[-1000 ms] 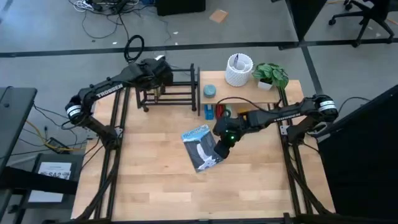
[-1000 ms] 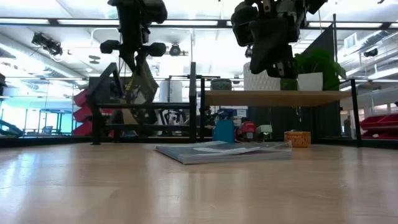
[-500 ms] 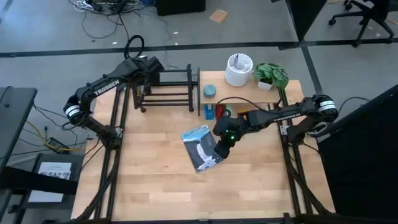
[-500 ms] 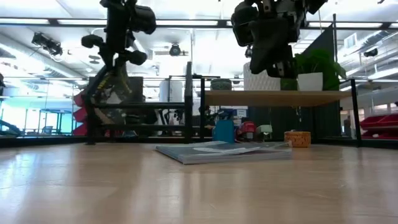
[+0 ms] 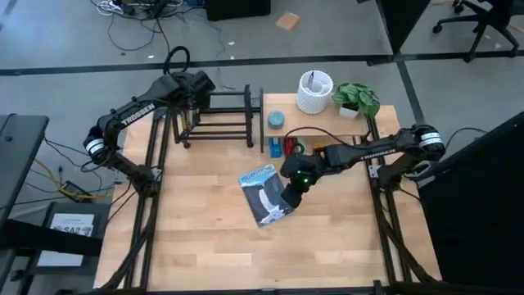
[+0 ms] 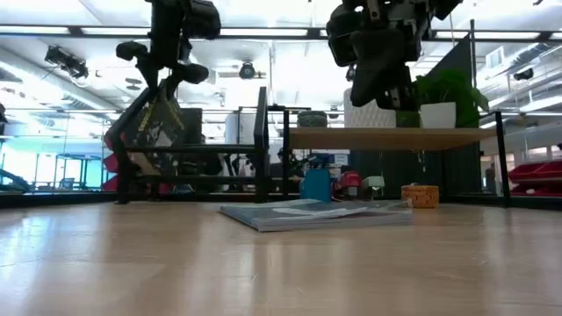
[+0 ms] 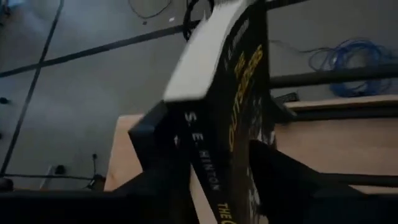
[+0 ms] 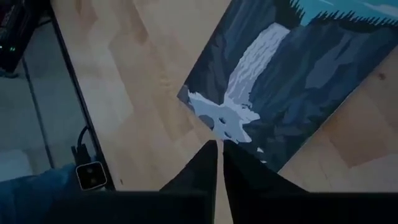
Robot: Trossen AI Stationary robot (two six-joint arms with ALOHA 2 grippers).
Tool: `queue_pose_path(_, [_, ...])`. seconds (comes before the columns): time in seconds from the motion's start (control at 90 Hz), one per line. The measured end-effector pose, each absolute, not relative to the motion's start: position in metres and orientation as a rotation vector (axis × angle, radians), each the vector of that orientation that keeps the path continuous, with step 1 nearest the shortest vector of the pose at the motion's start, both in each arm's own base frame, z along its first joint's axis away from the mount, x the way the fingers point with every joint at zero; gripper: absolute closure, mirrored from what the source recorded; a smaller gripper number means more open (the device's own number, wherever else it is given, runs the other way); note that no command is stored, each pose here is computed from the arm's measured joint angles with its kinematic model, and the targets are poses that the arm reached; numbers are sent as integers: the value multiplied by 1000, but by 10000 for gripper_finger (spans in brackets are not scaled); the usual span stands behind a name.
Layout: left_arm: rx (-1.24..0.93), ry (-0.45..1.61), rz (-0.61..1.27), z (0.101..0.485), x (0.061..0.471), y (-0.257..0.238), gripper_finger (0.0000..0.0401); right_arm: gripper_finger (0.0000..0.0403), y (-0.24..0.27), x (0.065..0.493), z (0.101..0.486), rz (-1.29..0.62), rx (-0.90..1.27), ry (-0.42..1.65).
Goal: Stock shelves
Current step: Put the black book into the black book shelf, then put the blue book into the black book shelf
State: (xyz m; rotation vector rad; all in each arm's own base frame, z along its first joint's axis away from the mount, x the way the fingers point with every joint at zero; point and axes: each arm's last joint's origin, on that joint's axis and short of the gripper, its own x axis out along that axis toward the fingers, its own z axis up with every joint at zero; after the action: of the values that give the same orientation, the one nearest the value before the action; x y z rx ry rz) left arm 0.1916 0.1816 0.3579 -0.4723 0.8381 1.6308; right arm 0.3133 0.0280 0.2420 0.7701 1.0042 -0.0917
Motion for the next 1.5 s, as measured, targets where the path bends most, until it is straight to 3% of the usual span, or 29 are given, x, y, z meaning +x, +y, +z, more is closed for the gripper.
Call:
queue_pose_path(0.167, [-428,782,1583,387,192,181,217,402,28,313,242,-92,770,1004])
queue_pose_path(0.444, [-341,563,1463,458,194,156,215,398,28,313,242,-34,755,1019])
queue_pose_path(0.567, [-381,496,1273,480,203,126,215,397,25,312,242,-18,792,1043])
queue_pose_path(0.711, [-595,495,978,478,224,83,215,381,20,311,241,-54,817,1054])
queue_pose_path(0.889, [-823,633,855,434,256,23,215,334,18,315,236,-64,839,1057])
queue_pose_path(1.089, [-1084,751,896,341,281,-27,215,270,20,326,212,-79,839,1128])
queue_pose_path(1.267, [-1293,644,798,258,298,-46,215,224,7,331,195,-126,868,1168])
queue_pose_path(1.5, [-1578,544,820,178,278,-44,215,196,5,340,174,-125,821,1195])
